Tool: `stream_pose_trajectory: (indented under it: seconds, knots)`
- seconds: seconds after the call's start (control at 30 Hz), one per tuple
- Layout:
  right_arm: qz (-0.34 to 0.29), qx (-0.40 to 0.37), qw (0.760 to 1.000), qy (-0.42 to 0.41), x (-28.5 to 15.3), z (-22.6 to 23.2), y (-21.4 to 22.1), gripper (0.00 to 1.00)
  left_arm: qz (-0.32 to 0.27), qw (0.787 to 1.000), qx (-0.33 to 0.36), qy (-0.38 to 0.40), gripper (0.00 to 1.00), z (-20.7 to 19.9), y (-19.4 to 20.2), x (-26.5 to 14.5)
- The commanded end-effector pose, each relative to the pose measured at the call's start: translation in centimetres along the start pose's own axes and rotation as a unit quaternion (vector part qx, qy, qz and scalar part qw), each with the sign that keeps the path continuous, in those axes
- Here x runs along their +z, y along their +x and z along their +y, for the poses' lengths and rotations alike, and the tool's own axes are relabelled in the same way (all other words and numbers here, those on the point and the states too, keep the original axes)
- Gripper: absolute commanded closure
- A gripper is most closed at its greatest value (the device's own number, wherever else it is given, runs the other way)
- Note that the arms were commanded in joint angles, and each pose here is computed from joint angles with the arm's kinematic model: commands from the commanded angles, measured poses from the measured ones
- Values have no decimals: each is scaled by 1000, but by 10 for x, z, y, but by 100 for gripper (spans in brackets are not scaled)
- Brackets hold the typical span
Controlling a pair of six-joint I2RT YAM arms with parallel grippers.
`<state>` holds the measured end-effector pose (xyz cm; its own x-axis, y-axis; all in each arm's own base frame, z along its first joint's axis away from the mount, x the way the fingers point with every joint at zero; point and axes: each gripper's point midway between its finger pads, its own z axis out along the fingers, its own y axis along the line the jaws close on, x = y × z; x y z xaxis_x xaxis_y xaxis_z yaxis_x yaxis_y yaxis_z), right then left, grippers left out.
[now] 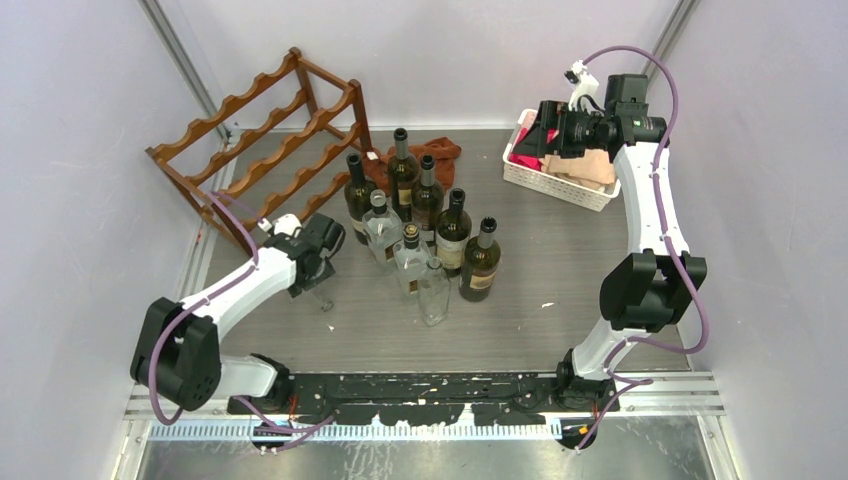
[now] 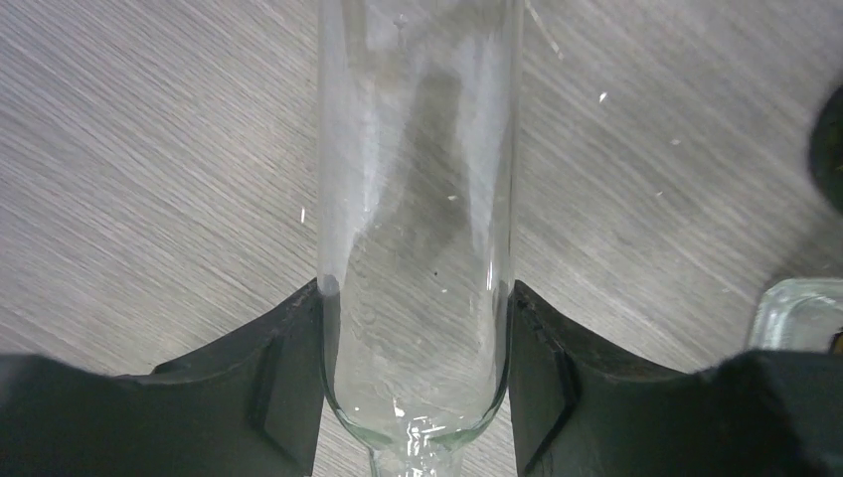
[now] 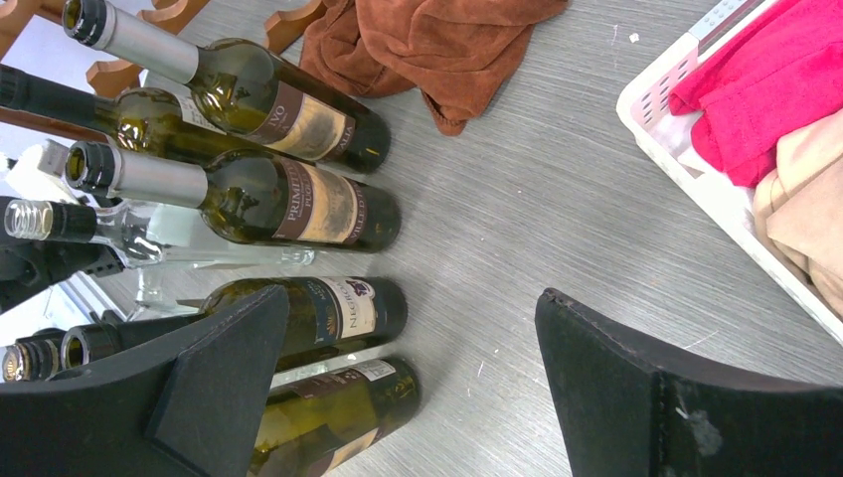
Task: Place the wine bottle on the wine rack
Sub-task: Pick up the wine bottle from the center of the board.
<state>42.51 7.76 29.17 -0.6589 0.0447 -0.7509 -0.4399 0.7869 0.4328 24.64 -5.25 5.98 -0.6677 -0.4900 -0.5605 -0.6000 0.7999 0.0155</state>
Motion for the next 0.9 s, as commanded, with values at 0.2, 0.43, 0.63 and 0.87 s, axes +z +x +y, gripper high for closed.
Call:
stream_pose_trajectory:
  seconds: [0.2,0.43,0.63,0.87]
  knots:
    - [-28,-34,999,-8,-15,16,-20,0,-92,994,-35,-49,100,6,-61,-29]
    - [-28,-36,999,-7,-15,16,-20,0,-119,991,-40,-40,100,4,-73,-48]
    - [-28,-37,999,-5,-15,15,-20,0,-159,986,-38,-42,100,5,-90,-60]
    - [-29,-38,999,-7,-14,16,-21,0,-161,985,-37,-45,100,4,-96,-44]
